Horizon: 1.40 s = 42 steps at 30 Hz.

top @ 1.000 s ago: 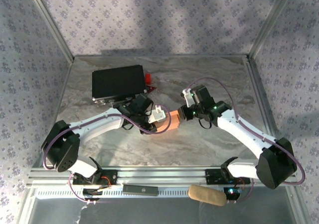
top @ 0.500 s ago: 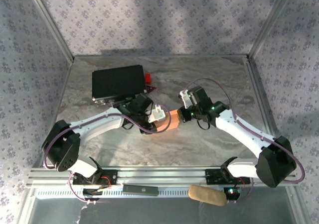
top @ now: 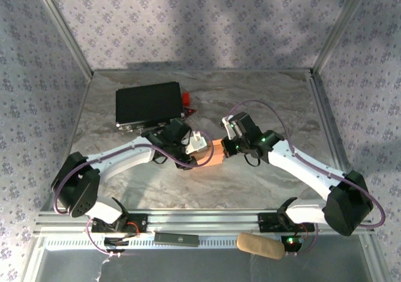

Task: Fold the paper box

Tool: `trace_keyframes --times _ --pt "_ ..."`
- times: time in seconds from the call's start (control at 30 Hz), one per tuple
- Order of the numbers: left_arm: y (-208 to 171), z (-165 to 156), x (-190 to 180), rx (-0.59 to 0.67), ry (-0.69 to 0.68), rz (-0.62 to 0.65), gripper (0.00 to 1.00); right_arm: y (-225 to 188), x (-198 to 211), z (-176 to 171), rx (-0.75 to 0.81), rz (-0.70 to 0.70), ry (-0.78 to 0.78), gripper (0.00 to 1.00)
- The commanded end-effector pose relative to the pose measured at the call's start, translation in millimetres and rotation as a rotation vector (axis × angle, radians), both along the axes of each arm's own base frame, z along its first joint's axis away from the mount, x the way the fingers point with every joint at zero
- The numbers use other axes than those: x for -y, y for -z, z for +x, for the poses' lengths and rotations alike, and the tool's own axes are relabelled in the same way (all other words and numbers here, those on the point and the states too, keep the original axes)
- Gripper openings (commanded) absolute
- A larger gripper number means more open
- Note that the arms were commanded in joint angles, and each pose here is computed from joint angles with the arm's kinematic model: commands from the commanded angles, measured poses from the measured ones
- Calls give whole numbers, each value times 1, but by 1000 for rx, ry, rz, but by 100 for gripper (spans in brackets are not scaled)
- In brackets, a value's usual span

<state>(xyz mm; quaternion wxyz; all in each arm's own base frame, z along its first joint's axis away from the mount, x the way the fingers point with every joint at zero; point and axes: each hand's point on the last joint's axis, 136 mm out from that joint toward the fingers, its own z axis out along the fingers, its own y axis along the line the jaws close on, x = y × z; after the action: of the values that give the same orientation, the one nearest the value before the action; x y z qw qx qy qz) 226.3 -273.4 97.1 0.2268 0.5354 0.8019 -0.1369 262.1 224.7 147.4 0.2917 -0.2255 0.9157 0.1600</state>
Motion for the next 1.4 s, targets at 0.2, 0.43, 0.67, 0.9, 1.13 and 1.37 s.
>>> trace_keyframes --times 0.2,0.43,0.67,0.9,1.13,1.37 --pt "-43 3 -2 73 -97 -135 65 -8 2 1 24 -4 73 0" --pt "-88 11 -24 86 -340 -241 63 -10 -1 1 28 -1 75 0" --pt "-84 -4 -51 -180 -565 -210 52 -11 -1 1 28 -1 73 0" --pt "-73 -6 -44 -276 -612 -196 39 -8 -1 -1 20 -5 72 0" --pt "-70 10 -50 -198 -645 -162 35 -9 -2 -1 21 -2 70 0" --pt "-66 25 -50 -143 -628 -105 40 -10 -2 0 22 -1 69 0"
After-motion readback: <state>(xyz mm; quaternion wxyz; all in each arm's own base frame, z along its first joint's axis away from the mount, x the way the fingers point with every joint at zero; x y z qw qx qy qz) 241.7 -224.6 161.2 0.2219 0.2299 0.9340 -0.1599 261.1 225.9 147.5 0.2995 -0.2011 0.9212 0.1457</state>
